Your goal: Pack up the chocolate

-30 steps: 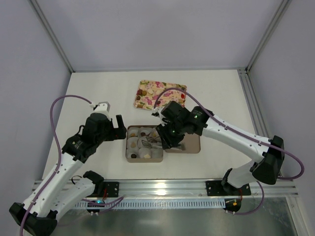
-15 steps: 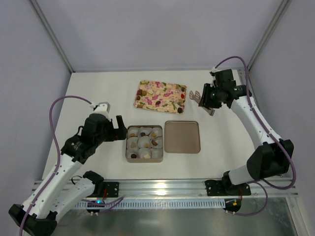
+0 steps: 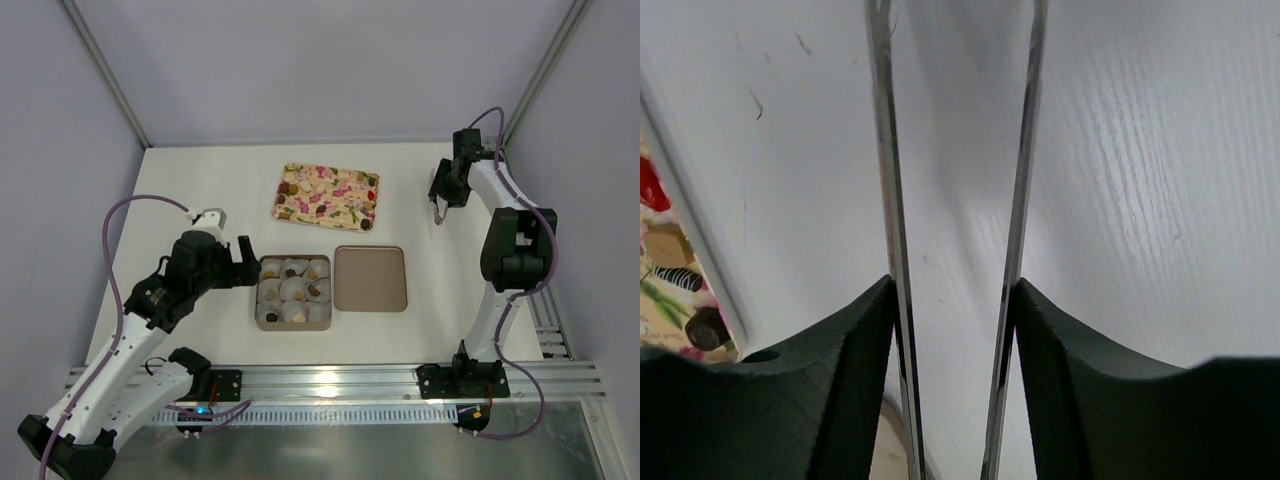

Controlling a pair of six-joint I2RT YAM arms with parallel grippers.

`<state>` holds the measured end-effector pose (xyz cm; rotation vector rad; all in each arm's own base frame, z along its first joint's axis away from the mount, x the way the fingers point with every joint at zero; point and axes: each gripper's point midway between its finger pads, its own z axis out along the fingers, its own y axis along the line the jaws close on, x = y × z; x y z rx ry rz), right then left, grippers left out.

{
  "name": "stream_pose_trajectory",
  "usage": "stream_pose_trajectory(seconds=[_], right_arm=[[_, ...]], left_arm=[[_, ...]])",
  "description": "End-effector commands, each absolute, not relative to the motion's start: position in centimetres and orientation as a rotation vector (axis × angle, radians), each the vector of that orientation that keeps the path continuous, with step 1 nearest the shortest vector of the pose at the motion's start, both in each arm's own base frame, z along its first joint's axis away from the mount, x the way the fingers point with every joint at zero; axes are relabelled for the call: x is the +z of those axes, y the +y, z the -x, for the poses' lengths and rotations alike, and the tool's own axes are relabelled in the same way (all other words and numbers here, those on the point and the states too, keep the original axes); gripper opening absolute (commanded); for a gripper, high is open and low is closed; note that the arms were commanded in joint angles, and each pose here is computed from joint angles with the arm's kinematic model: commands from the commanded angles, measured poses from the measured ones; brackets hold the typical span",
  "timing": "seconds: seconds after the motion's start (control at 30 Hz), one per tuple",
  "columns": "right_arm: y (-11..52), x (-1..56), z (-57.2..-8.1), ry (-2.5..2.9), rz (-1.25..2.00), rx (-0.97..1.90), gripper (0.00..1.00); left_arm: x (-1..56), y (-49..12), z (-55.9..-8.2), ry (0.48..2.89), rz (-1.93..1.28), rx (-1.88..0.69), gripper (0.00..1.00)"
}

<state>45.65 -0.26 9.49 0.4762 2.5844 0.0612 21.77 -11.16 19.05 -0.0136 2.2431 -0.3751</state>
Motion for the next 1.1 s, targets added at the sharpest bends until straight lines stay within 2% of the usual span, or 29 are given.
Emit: stream_pose_trajectory(seconds=[0.0,0.3,0.4,0.53,0.67,0.93,1.0,1.03,1.07], right_arm=[[-1.5,10.7,-47.4,2.54,-0.476,0.032,0.54],[-1.0,6.0,-46.0,2.676,-0.496,0.048,0.65],[-0.8,5.0,-45.3,2.702,-0.506,0.061,0.71],[-0.7,4.5,-44.6,2.719,-0.509,0.058,0.85],[-0.9,6.0,-44.5,2.683,-0.51,0.049,0.91],[-0.1,12.7,-43.1,2.515,-0.502,0.082,0.91],[0.7,11.5,-40.8,2.538,-0.498,0.075,0.87],[2.9,12.6,-40.2,2.504,-0.424,0.099,0.85],[3.6,10.7,-38.2,2.555,-0.411,0.081,0.82]], left_arm=[[19.3,-11.5,-22.1,2.227,-0.009,-0.393,1.0],[19.1,-11.5,-22.1,2.236,-0.013,-0.387,1.0],[19.2,-11.5,-22.1,2.234,-0.01,-0.385,1.0],[19.1,-11.5,-22.2,2.236,-0.007,-0.383,1.0],[19.1,-11.4,-22.2,2.237,-0.007,-0.379,1.0],[19.2,-11.2,-22.2,2.231,0.005,-0.37,1.0],[19.2,-11.2,-22.2,2.231,0.008,-0.367,1.0],[19.2,-11.2,-22.2,2.231,0.01,-0.368,1.0],[19.3,-11.2,-22.3,2.229,0.011,-0.367,1.0]])
